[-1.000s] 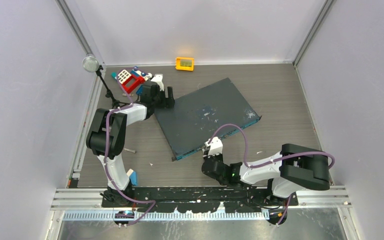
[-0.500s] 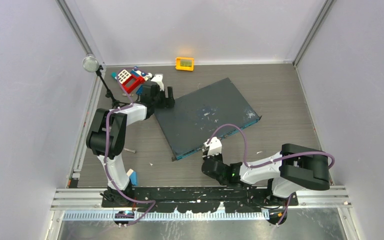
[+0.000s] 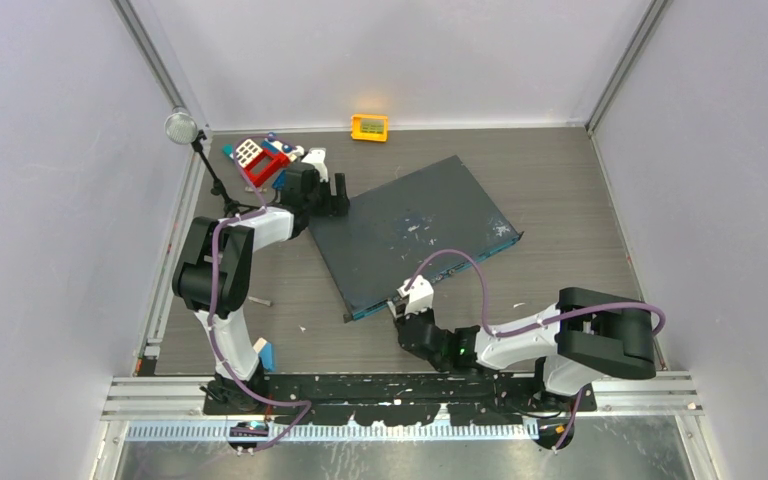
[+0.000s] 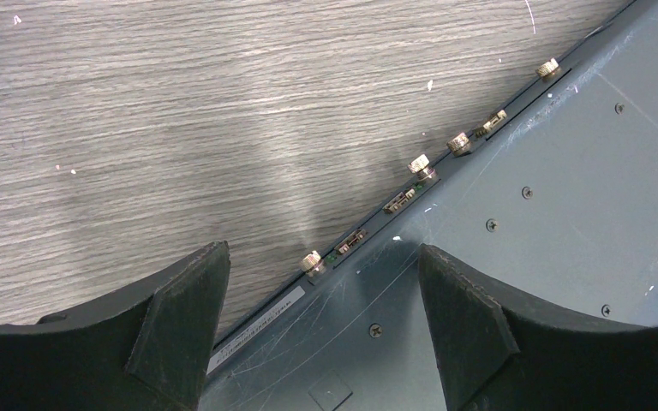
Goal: Insert the plug into the switch port
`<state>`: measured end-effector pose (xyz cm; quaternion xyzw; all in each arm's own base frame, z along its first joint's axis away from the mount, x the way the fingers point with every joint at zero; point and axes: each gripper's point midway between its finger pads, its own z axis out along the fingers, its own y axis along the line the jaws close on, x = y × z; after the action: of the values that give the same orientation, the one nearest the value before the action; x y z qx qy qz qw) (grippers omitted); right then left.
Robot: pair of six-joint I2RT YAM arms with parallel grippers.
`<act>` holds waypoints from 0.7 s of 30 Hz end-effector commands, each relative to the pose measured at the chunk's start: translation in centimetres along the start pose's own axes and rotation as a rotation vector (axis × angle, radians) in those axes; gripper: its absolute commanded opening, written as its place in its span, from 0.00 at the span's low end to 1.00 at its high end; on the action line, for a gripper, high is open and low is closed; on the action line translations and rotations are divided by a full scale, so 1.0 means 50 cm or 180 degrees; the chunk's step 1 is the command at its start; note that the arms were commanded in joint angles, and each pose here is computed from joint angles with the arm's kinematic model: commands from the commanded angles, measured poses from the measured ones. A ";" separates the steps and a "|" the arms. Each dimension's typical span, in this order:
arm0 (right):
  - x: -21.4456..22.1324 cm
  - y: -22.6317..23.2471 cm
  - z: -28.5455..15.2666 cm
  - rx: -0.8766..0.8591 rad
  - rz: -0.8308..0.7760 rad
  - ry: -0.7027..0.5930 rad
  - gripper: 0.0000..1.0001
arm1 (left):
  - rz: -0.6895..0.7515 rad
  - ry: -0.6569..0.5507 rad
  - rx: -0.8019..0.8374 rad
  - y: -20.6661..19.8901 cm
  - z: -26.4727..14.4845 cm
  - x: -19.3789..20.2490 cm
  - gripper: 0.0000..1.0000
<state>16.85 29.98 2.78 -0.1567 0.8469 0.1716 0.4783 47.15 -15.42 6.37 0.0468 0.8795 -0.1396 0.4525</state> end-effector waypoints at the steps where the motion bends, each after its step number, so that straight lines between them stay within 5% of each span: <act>1: -0.044 0.019 0.006 0.0050 0.0177 -0.0205 0.00 | 0.0123 0.0363 -0.0095 0.012 0.005 0.069 0.82; 21: -0.022 -0.023 -0.012 0.0256 0.0332 -0.0144 0.00 | 0.0140 0.0371 -0.0099 0.010 0.005 0.070 0.82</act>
<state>16.67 28.63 1.98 -0.1290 0.8614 0.1498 0.4678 47.15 -15.45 6.38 0.0470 0.8798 -0.1386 0.4523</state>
